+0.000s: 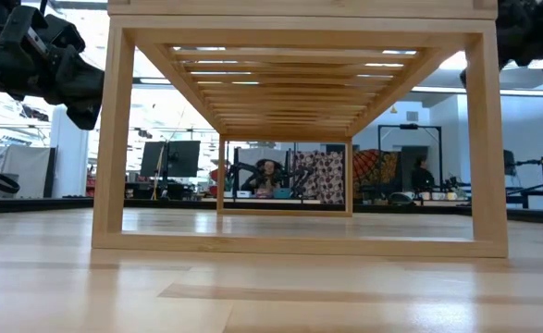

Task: Place and stack bowls onto a shelf
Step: Return to Home Position

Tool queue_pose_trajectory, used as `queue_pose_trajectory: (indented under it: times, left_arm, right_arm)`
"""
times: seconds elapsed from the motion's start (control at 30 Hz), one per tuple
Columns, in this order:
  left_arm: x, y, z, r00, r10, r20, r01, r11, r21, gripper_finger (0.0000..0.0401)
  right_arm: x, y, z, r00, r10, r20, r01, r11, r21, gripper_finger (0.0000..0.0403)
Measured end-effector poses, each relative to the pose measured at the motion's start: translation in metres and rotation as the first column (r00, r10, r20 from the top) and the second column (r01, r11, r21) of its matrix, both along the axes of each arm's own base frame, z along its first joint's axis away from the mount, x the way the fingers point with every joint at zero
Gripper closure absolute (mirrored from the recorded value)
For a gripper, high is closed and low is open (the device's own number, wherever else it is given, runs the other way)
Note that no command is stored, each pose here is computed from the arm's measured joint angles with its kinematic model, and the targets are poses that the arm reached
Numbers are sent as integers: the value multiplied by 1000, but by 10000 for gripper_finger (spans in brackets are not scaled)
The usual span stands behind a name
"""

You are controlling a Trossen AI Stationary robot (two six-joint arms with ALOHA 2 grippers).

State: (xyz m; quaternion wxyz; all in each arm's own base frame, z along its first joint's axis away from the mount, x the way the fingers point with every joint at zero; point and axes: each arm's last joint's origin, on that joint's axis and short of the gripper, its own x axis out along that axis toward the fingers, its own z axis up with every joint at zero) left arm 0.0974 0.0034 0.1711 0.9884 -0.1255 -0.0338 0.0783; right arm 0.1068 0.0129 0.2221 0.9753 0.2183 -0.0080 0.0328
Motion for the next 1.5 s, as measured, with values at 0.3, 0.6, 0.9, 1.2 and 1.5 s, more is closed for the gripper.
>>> queue_pose_trajectory:
  times: [0.3, 0.6, 0.9, 1.2, 1.5]
  left_arm:
    - [0, 0, 0, 1000, 0, 0, 0, 1000, 0, 401]
    - [0, 0, 0, 1000, -2, 4, 2, 1000, 0, 401]
    - [-1, 0, 1, 1000, -2, 11, 2, 1000, 0, 401]
    - [-1, 0, 1, 1000, -2, 12, 2, 1000, 0, 401]
    - [-1, -1, 1, 1000, -21, 16, 21, 1000, 1, 401]
  right_arm:
    - [-13, -8, -26, 996, -56, 71, 56, 998, 5, 384]
    - [-9, -6, -53, 998, -58, 9, 59, 994, -92, 385]
    - [-9, -5, -53, 997, -68, 19, 70, 986, -152, 349]
    - [-10, -5, -53, 998, -65, 22, 67, 986, -152, 342]
    - [-10, -6, -50, 996, -70, 53, 77, 986, -147, 341]
